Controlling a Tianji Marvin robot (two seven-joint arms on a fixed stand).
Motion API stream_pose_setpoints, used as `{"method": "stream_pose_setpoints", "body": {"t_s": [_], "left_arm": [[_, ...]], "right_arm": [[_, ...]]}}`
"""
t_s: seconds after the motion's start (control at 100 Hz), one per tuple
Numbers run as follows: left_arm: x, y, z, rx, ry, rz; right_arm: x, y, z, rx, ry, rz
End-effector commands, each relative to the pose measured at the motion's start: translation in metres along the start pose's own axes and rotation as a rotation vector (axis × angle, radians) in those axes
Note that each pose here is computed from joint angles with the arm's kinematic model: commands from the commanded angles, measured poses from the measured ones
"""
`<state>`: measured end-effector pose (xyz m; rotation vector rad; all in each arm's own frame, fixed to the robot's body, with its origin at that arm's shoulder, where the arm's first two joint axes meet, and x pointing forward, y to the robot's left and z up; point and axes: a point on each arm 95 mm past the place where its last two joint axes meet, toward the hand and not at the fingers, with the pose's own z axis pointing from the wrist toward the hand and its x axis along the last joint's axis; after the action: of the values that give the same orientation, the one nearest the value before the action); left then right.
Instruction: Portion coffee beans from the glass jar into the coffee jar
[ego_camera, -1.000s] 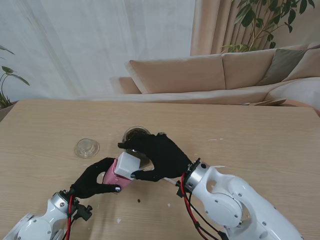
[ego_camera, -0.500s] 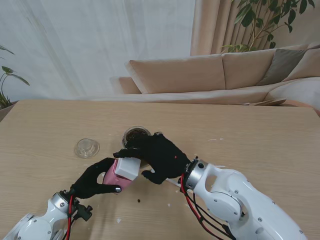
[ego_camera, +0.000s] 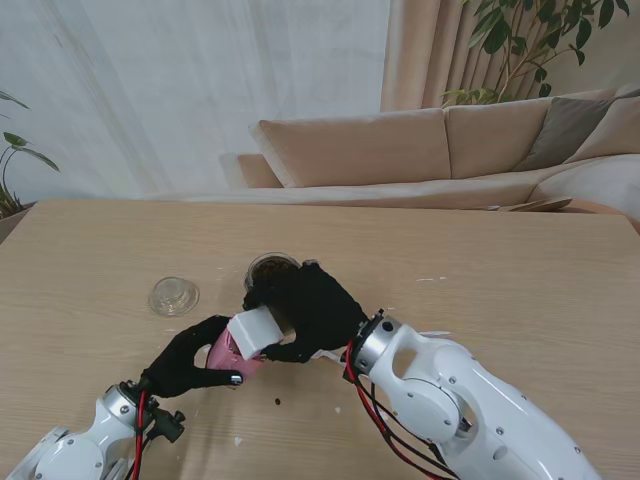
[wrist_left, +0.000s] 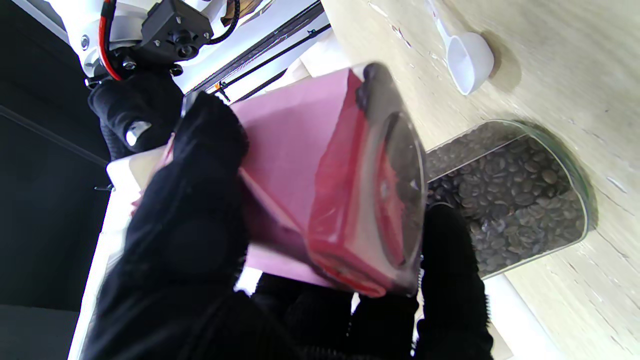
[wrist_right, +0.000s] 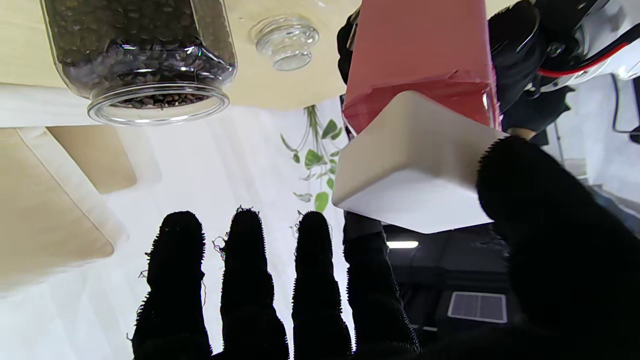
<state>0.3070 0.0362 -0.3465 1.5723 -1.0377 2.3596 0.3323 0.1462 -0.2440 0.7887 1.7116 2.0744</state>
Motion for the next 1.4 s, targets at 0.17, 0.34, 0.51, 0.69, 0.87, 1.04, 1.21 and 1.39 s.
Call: {"method": "stream_pose_setpoints", "body": {"t_s": [0.17,0.34,0.51,0.69,0.87,1.04,1.21,1.39], "left_arm": [[0.003,0.004,0.000,-0.012,0.009,-0.006],[0.003,0.003,0.000,-0.011,0.007,-0.009],[0.002,0.003,0.001,-0.008,0.004,-0.010],[0.002,0.003,0.001,-0.006,0.002,-0.010],[0.004,0.004,0.000,-0.011,0.005,-0.009],[0.004,0.005,0.000,-0.018,0.007,-0.008],[0.004,0.005,0.000,-0.018,0.009,-0.007],[0.004,0.005,0.001,-0.017,0.008,-0.007]], "right_arm": [[0.004,-0.005,0.011,-0.023,-0.071,0.055],[0.004,-0.004,0.010,-0.008,-0.093,0.072],[0.005,0.004,-0.003,-0.002,-0.069,0.099],[0.006,0.013,-0.023,0.006,-0.024,0.051],[0.005,0.014,-0.030,0.021,0.014,-0.073],[0.000,0.008,-0.024,0.032,0.058,-0.103],[-0.001,0.003,-0.016,0.038,0.090,-0.107],[-0.001,0.001,-0.010,0.013,0.082,-0.090]]}}
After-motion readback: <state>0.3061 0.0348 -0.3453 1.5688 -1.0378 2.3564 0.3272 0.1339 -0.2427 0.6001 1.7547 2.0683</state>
